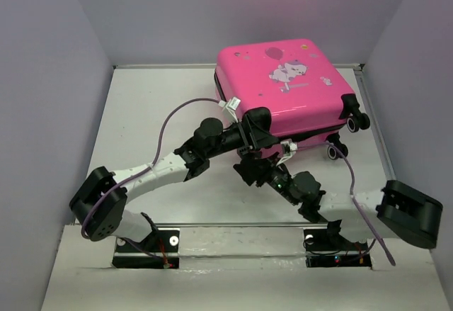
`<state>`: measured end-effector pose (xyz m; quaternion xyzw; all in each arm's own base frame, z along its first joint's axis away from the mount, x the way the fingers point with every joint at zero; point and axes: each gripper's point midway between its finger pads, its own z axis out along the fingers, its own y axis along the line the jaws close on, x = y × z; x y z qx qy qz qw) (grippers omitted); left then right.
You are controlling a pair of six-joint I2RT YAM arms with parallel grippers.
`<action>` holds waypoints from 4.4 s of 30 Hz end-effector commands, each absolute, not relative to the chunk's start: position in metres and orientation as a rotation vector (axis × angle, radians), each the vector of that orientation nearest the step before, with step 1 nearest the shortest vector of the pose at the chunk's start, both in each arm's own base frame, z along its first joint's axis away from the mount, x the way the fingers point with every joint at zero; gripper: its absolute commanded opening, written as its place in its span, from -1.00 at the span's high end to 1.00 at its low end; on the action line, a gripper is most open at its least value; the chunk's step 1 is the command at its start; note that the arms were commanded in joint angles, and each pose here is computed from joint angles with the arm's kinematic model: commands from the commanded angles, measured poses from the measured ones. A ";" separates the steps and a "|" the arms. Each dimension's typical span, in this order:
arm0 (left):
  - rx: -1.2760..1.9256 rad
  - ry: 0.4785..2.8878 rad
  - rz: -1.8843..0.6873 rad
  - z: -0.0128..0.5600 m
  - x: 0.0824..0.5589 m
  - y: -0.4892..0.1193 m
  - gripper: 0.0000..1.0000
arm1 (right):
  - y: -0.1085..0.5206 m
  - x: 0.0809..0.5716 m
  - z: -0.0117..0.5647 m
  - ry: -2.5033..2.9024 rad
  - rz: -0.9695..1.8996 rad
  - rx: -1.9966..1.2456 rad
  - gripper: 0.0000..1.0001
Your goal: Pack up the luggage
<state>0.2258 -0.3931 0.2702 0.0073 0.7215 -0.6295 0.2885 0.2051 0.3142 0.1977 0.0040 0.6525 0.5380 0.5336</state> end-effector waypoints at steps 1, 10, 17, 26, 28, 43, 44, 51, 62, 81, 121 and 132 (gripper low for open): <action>0.111 1.405 -1.840 0.399 0.201 -0.359 0.65 | 0.287 0.189 0.164 1.749 1.126 -0.044 -0.52; 0.096 1.617 -1.734 0.318 0.218 -0.361 -0.81 | 0.214 0.184 0.170 1.910 0.723 -0.133 -0.99; 0.129 1.693 -1.766 0.294 0.225 -0.367 -0.94 | 0.243 0.208 0.182 1.949 0.570 -0.259 -0.99; 0.093 1.713 -1.708 0.278 0.232 -0.357 -0.96 | 0.272 0.220 0.235 1.837 0.633 -0.316 -0.99; 0.087 1.711 -1.702 0.278 0.233 -0.357 -0.96 | 0.279 0.225 0.230 1.854 0.603 -0.342 -0.99; 0.088 1.686 -1.690 0.281 0.229 -0.349 -0.98 | 0.288 0.278 0.265 1.611 0.513 -0.099 -0.55; 0.089 1.688 -1.689 0.280 0.228 -0.348 -0.98 | 0.286 0.278 0.267 1.593 0.521 -0.078 -0.53; 0.060 1.715 -1.530 0.273 0.237 -0.328 -0.98 | 0.277 0.289 0.271 1.515 0.494 0.035 0.62; -0.200 1.743 -0.908 0.230 0.262 -0.213 -0.53 | 0.277 0.281 0.250 1.565 0.526 0.014 0.86; 0.108 1.741 -0.879 0.184 0.279 -0.271 0.23 | 0.274 0.274 0.256 1.580 0.554 -0.011 0.86; -0.226 1.897 -0.401 0.138 0.343 -0.187 0.89 | 0.218 0.224 0.209 1.751 0.576 -0.059 0.86; -0.154 1.824 -0.587 0.161 0.342 -0.213 0.89 | 0.283 0.231 0.235 1.777 0.636 -0.283 -0.80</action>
